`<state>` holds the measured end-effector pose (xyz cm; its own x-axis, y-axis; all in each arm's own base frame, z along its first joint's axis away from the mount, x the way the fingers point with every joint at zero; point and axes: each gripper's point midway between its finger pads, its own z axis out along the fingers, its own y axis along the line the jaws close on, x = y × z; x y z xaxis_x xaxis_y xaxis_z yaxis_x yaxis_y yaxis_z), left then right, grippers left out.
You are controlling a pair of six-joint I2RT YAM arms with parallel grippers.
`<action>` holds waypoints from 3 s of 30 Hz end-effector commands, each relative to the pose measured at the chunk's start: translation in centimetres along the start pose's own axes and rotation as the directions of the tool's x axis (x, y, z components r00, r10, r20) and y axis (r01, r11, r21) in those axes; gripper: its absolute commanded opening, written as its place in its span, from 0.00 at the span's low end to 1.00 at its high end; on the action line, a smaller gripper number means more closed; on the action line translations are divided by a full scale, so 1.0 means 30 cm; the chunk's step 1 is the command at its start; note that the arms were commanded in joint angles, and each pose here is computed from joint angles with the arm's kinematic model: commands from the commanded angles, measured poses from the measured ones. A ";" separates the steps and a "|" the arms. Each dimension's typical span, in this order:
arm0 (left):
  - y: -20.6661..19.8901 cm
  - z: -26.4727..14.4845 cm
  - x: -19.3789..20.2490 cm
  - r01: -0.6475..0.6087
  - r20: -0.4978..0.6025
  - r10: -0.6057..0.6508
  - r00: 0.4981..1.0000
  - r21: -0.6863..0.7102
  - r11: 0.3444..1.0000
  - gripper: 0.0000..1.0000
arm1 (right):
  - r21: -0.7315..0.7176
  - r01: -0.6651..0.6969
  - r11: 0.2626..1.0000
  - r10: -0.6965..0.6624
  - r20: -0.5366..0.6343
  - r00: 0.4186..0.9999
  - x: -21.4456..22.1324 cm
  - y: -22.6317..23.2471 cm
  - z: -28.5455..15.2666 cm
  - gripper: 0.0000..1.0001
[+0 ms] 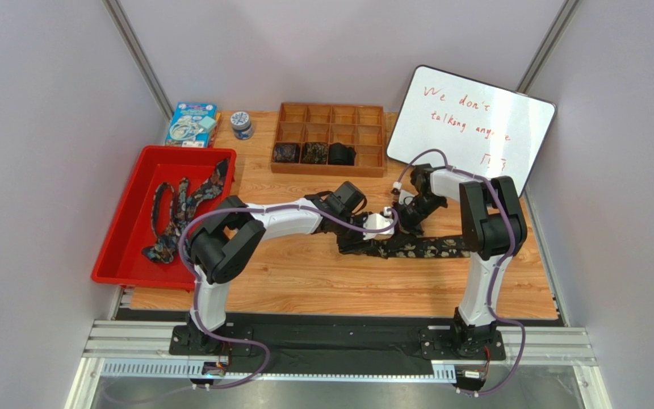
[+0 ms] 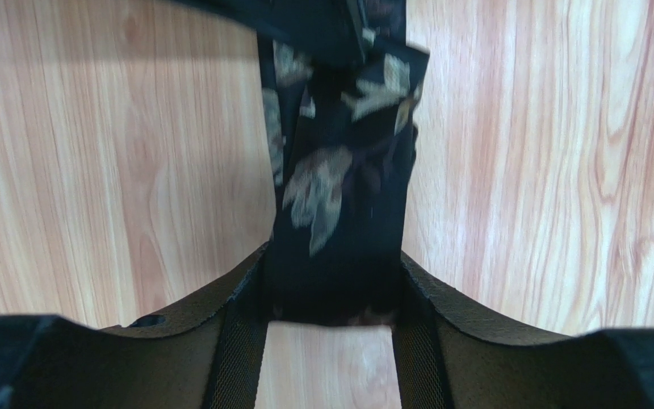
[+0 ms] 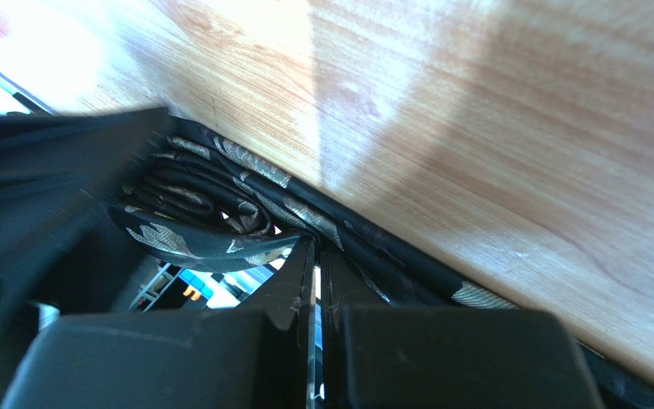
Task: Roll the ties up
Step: Roll the tie at the center of the board.
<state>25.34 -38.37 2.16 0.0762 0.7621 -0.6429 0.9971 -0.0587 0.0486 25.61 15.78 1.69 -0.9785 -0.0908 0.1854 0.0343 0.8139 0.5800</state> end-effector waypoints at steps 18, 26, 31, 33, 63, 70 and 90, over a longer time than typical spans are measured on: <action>-0.028 -0.133 -0.149 0.034 0.124 -0.038 0.992 0.032 0.999 0.38 | 0.276 0.101 0.956 -0.115 0.037 0.993 -0.066 -0.110 0.037 0.00; -0.039 -0.114 -0.231 0.023 0.165 -0.034 0.986 0.066 0.998 0.38 | 0.278 0.100 0.955 -0.115 0.037 0.993 -0.078 -0.094 0.047 0.00; -0.058 -0.065 -0.262 0.039 0.174 -0.056 0.983 0.102 0.994 0.38 | 0.277 0.103 0.955 -0.119 0.039 0.992 -0.088 -0.082 0.053 0.00; -0.053 -0.053 -0.285 0.040 0.188 -0.058 0.980 0.098 0.994 0.38 | 0.279 0.104 0.955 -0.119 0.039 0.992 -0.090 -0.078 0.054 0.00; -0.114 0.034 -0.218 0.243 0.195 -0.272 0.943 0.158 0.957 0.57 | 0.266 0.092 0.960 -0.102 0.024 0.995 -0.068 -0.087 0.073 0.00; -0.121 0.026 -0.219 0.232 0.207 -0.261 0.943 0.156 0.960 0.59 | 0.263 0.093 0.960 -0.103 0.023 0.994 -0.064 -0.087 0.077 0.00; 0.047 -0.069 -0.110 0.066 0.099 -0.048 0.994 -0.196 0.978 0.26 | 0.266 0.085 0.960 -0.094 0.021 0.995 -0.067 -0.086 0.073 0.00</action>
<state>24.93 -41.08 4.02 -0.1000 0.6794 -0.7270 0.9897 0.1429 -0.0026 25.36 16.82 1.62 -0.9737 -0.1343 0.1838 -0.0309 0.8779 0.4778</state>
